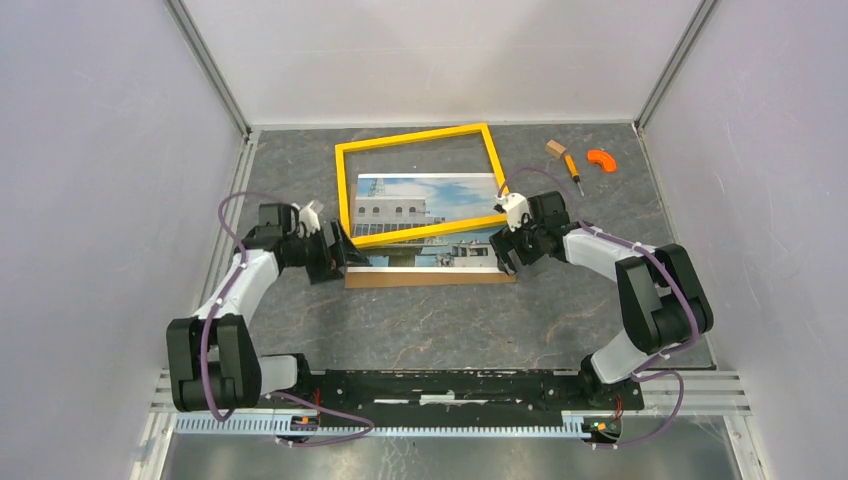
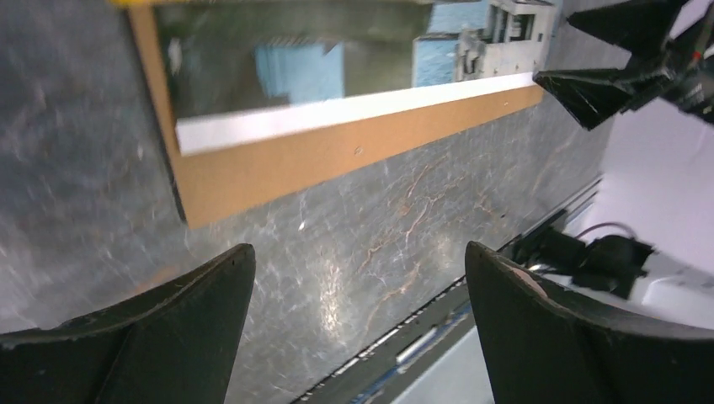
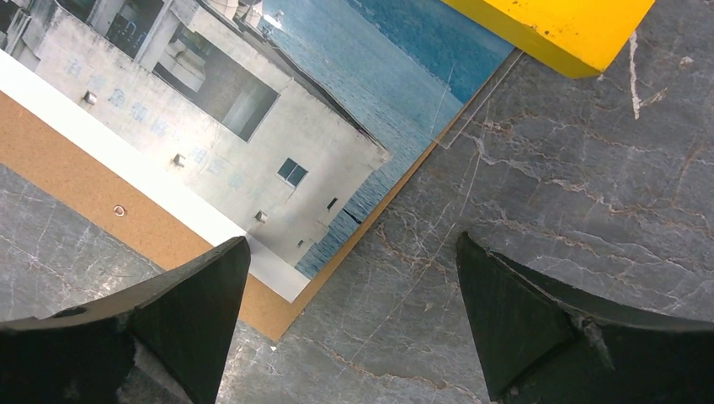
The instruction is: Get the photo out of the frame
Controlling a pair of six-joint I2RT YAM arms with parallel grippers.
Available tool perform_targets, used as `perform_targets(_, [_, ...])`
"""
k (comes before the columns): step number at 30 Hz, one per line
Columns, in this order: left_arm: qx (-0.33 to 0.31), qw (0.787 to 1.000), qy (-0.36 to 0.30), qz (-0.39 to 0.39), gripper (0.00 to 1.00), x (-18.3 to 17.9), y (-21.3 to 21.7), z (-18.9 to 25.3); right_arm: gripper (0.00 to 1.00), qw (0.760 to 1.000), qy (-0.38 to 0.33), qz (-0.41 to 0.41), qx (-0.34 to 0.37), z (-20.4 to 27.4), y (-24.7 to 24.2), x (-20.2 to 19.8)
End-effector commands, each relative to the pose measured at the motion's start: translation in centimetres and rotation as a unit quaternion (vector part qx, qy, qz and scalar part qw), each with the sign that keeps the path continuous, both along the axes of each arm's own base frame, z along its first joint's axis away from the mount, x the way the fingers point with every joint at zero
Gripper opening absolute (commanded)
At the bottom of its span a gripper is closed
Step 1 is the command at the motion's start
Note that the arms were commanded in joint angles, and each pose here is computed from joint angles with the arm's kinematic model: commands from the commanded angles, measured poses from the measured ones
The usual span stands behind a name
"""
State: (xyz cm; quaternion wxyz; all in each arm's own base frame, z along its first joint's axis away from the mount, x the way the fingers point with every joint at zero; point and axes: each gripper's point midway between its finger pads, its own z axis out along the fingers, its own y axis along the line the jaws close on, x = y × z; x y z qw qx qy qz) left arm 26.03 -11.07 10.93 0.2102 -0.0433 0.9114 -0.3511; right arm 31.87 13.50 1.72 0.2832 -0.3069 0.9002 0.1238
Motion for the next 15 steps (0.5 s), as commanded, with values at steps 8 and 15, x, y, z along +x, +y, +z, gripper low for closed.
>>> perform_targets(8, [-0.072, 0.99, 0.027, 0.115, 0.95, 1.8, 0.6, -2.2, 0.98, 0.993, 0.105, 0.038, 0.027, -2.3, 0.8, -5.1])
perform_targets(15, [-0.068, 0.987, 0.034, 0.143, 0.93, 3.7, 1.4, -3.6, 0.97, 0.993, 0.103, 0.045, 0.035, -2.1, 1.1, -5.3])
